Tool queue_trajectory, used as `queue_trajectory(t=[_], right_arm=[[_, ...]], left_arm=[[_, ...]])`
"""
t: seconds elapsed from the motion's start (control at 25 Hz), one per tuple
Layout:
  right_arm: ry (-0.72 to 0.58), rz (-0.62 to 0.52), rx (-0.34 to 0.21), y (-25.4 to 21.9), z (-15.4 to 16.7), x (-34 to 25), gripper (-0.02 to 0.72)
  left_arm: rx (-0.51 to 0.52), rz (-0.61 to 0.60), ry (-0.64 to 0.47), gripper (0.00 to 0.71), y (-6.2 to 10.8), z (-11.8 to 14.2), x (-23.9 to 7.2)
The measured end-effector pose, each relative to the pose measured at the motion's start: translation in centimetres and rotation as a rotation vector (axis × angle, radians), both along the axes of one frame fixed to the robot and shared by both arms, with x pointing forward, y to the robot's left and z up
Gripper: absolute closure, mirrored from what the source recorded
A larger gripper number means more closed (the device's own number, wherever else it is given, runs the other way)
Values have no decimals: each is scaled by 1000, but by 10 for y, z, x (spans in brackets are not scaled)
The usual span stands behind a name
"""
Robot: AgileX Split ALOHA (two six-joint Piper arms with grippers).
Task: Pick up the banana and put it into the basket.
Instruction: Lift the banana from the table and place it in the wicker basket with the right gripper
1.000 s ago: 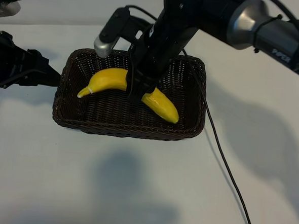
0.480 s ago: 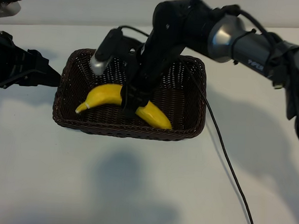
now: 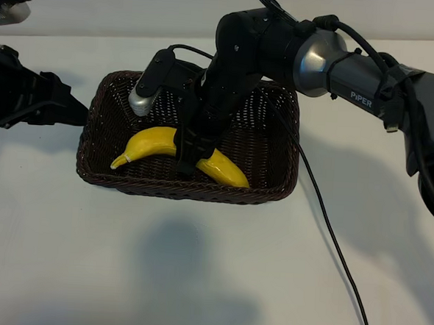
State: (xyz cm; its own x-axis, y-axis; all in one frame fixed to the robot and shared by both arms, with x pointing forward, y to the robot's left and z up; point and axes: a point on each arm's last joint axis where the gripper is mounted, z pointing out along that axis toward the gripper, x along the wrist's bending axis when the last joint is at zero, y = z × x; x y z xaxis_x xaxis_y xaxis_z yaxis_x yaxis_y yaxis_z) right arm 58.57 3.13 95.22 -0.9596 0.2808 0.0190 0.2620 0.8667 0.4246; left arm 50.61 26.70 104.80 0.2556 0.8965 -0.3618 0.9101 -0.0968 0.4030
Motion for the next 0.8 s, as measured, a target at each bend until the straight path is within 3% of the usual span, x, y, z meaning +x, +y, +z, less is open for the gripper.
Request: queue_trajectory(t=[0.28, 0.56, 0.8], right_arm=[[6, -16, 2, 0, 0, 0, 275], [19, -22, -1, 0, 0, -1, 81], [8, -41, -11, 1, 13, 3, 91]], left_arm=[[0, 0, 0, 172, 0, 0, 0], [0, 0, 0, 172, 0, 0, 0], [0, 3, -1, 172, 0, 0, 0]])
